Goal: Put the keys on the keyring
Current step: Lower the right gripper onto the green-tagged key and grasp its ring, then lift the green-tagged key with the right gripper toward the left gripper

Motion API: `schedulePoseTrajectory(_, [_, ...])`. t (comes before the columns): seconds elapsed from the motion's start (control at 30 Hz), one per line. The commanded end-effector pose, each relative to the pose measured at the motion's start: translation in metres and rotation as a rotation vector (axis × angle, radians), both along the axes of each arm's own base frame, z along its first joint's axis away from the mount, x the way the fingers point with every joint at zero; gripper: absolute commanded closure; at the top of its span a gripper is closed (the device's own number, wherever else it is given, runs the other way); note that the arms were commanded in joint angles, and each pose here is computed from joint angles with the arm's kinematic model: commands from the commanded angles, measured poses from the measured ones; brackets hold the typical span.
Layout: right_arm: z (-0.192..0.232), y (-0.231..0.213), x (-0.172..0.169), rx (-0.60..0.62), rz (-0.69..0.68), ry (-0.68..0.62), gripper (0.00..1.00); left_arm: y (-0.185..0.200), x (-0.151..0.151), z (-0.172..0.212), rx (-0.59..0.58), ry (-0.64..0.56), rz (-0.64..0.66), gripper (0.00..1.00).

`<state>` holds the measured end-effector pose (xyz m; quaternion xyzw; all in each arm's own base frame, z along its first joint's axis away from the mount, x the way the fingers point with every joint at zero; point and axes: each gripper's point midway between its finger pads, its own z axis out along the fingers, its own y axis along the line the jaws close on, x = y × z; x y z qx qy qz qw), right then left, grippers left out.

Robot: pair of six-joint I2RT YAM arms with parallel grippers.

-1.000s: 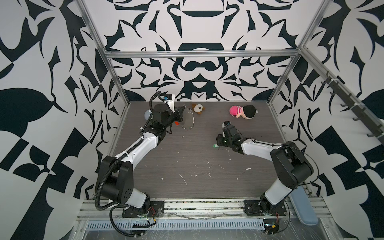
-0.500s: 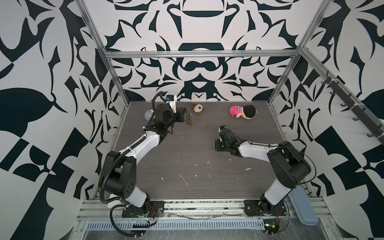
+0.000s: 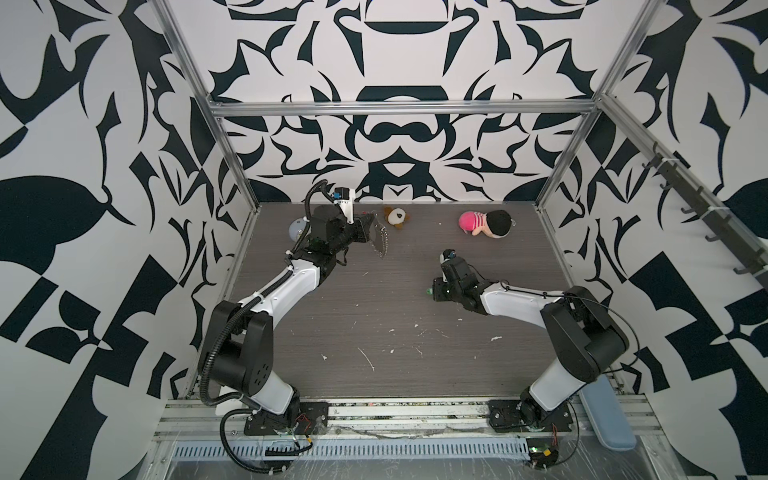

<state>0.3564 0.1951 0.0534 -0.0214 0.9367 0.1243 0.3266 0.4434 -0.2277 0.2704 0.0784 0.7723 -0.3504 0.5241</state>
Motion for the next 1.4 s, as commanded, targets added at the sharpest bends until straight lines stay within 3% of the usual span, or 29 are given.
schedulePoseTrajectory(0.0, [0.025,-0.004,0.007,0.013,-0.022,-0.085,0.72,-0.007,0.002,0.023,-0.028,-0.054,-0.021,1.0])
schedulePoseTrajectory(1.2, [-0.016,-0.008,0.014,-0.09,-0.028,0.011,0.85,-0.01,-0.002,0.024,-0.017,-0.054,-0.044,1.0])
schedulePoseTrajectory(1.37, [-0.015,-0.008,0.015,-0.095,-0.022,0.001,0.99,-0.01,-0.002,0.025,-0.016,-0.057,-0.044,1.0])
